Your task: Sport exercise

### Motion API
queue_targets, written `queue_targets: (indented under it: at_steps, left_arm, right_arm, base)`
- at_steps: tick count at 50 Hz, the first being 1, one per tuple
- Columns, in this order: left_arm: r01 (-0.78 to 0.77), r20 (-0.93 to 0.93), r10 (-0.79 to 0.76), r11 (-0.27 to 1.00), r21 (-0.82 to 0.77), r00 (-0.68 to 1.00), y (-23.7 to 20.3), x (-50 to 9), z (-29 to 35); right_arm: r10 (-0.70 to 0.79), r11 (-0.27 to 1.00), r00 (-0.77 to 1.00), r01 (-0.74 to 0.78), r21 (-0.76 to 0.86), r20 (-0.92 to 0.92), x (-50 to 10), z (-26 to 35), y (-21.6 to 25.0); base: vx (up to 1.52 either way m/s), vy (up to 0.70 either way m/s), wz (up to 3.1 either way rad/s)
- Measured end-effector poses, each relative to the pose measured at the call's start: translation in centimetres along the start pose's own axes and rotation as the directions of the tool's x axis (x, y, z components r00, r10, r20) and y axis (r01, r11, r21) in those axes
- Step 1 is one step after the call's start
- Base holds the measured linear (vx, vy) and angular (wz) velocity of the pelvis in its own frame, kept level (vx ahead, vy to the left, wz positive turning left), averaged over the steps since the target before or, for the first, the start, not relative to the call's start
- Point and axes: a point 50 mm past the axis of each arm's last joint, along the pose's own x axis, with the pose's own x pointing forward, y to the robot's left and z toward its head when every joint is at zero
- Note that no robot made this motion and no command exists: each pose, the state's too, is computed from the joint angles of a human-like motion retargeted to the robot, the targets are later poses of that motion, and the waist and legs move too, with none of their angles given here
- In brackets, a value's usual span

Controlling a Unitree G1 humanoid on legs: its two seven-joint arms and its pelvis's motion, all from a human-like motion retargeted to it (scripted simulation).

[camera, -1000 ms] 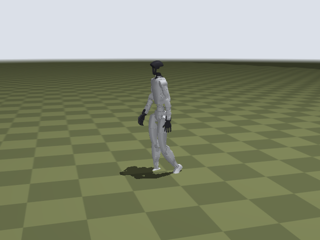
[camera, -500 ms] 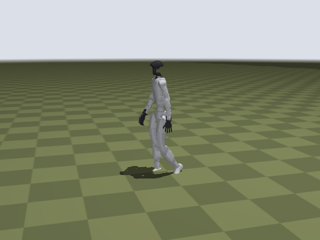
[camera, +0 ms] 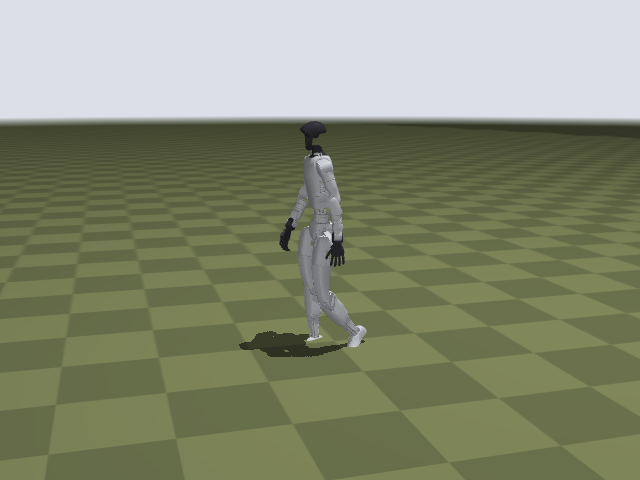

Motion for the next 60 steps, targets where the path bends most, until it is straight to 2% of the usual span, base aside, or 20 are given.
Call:
queue_targets:
  at_steps: [60]
  left_arm:
    - [-0.069, 0.015, 0.072, 0.989, -0.132, 0.997, 2.6, 0.2, 1.5]
  right_arm:
    - [0.16, 0.965, 0.986, -0.149, -0.215, 0.037, 0.6, 3.1, 0.6]
  base:
    - [0.0, 0.0, 0.0]
